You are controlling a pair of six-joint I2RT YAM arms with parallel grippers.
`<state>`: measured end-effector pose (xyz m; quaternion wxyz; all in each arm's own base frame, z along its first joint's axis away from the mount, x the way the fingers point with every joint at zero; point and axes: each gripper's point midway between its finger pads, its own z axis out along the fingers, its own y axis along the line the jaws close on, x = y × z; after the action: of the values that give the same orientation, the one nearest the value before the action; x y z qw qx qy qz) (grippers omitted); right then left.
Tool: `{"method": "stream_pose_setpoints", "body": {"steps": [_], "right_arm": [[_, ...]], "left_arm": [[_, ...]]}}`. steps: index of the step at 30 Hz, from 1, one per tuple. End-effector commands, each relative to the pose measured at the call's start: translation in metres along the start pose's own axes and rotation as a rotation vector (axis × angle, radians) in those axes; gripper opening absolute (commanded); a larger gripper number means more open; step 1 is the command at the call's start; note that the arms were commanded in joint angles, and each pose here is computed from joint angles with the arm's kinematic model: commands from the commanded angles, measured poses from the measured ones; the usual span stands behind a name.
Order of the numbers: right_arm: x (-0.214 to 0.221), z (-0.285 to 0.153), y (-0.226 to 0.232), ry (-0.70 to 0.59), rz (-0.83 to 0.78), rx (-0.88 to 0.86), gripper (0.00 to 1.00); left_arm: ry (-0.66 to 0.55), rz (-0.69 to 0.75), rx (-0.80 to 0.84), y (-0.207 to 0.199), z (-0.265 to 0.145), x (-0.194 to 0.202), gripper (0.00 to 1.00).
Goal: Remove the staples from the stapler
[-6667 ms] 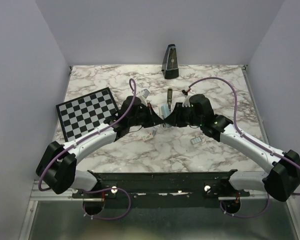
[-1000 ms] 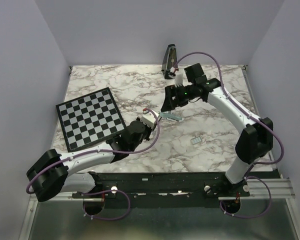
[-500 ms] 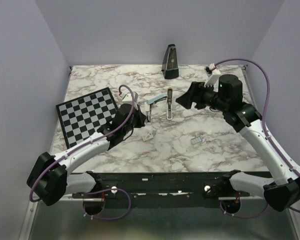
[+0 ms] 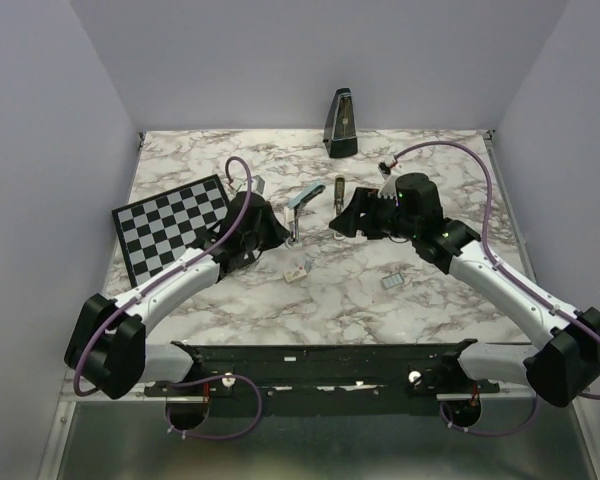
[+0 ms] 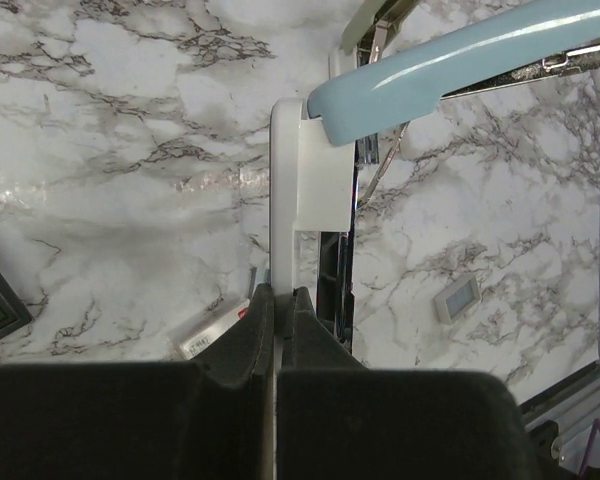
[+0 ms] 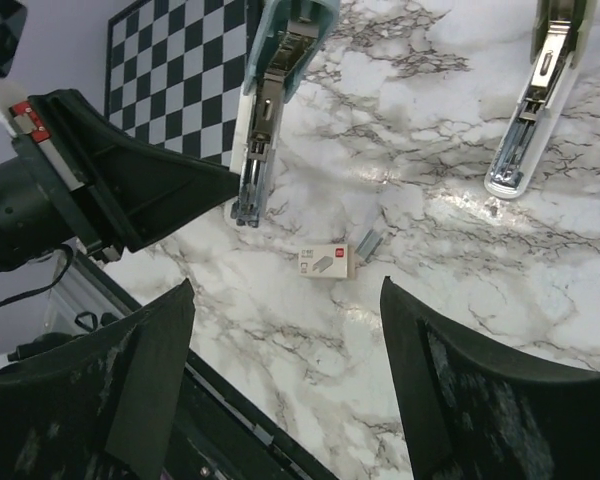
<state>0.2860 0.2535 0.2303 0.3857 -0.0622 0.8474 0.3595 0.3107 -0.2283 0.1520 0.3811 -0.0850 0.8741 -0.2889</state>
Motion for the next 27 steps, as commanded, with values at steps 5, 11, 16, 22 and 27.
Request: {"method": "stream_pose_setpoints", "body": {"steps": [5, 11, 16, 22, 27], "right_arm": [[0.007, 0.017, -0.008, 0.021, -0.016, 0.016, 0.78], [0.067, 0.025, -0.019, 0.201, -0.045, 0.073, 0.77], [0.119, 0.032, -0.014, 0.350, -0.174, 0.032, 0.70], [0.130, 0.033, -0.025, 0.349, -0.244, 0.055, 0.65], [0.114, 0.029, -0.026, 0.284, -0.216, 0.112, 0.63]], "left_arm": [[0.072, -0.121, 0.084, -0.006, 0.013, -0.030, 0.00], [0.104, -0.113, 0.145, -0.002, 0.032, -0.046, 0.00], [0.132, -0.112, 0.171, -0.001, 0.046, -0.043, 0.00], [0.266, -0.188, 0.199, 0.010, 0.076, -0.006, 0.00], [0.297, -0.224, 0.222, 0.014, 0.094, 0.004, 0.00]]}}
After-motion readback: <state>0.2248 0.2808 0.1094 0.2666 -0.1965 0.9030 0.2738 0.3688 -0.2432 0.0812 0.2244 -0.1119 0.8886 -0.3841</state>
